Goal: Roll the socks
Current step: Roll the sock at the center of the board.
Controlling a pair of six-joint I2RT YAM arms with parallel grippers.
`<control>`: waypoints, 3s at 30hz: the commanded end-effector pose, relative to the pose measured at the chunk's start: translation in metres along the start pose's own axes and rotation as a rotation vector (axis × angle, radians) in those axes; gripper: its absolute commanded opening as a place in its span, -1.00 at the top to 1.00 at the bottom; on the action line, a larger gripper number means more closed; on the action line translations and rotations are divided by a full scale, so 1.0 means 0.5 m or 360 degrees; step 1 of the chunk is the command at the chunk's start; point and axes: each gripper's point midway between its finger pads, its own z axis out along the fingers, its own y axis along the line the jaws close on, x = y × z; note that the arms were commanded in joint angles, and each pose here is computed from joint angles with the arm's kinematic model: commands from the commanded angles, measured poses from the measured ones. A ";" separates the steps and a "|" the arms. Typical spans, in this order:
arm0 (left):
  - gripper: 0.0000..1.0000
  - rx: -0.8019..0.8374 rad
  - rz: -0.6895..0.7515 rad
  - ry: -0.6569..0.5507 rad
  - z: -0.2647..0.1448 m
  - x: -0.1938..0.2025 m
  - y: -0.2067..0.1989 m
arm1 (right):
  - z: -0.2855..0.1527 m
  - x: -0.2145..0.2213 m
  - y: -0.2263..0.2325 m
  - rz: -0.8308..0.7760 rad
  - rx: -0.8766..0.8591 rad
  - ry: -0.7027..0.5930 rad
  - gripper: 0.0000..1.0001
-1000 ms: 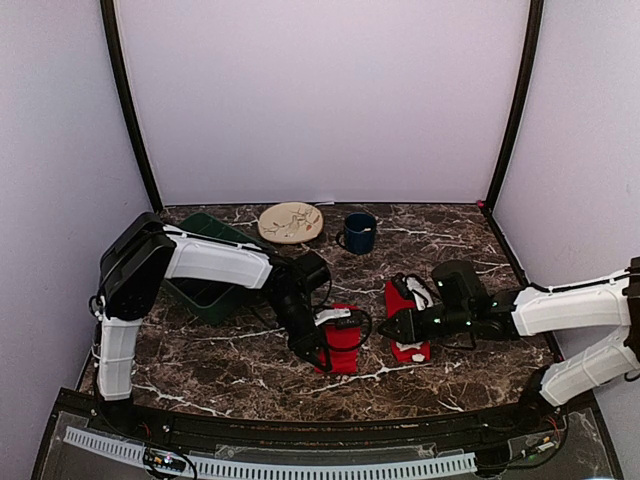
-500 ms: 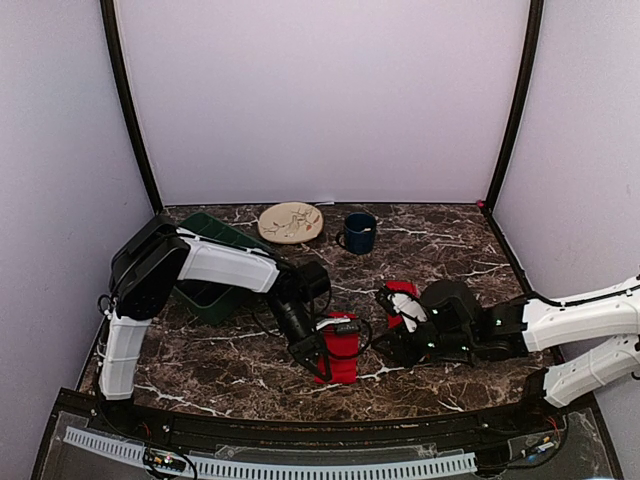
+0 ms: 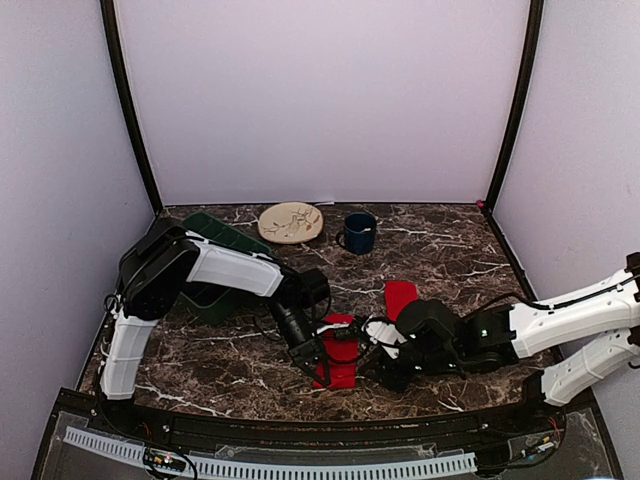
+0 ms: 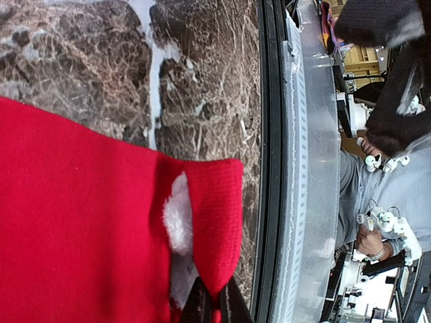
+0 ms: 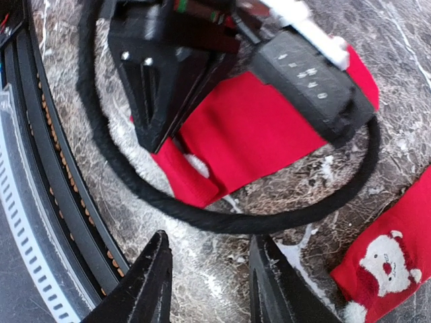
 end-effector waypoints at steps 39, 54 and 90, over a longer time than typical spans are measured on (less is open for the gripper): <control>1.00 0.0157 -0.0116 0.0013 0.004 -0.004 0.003 | 0.097 0.031 0.072 -0.0795 0.0081 0.0218 0.25; 1.00 0.0182 -0.0134 0.0012 0.007 -0.002 0.005 | 0.120 0.048 0.059 -0.0881 0.0083 0.0290 0.37; 0.46 0.0046 -0.0234 -0.0012 -0.006 0.020 0.027 | 0.125 0.062 0.026 -0.0677 0.0055 0.0378 1.00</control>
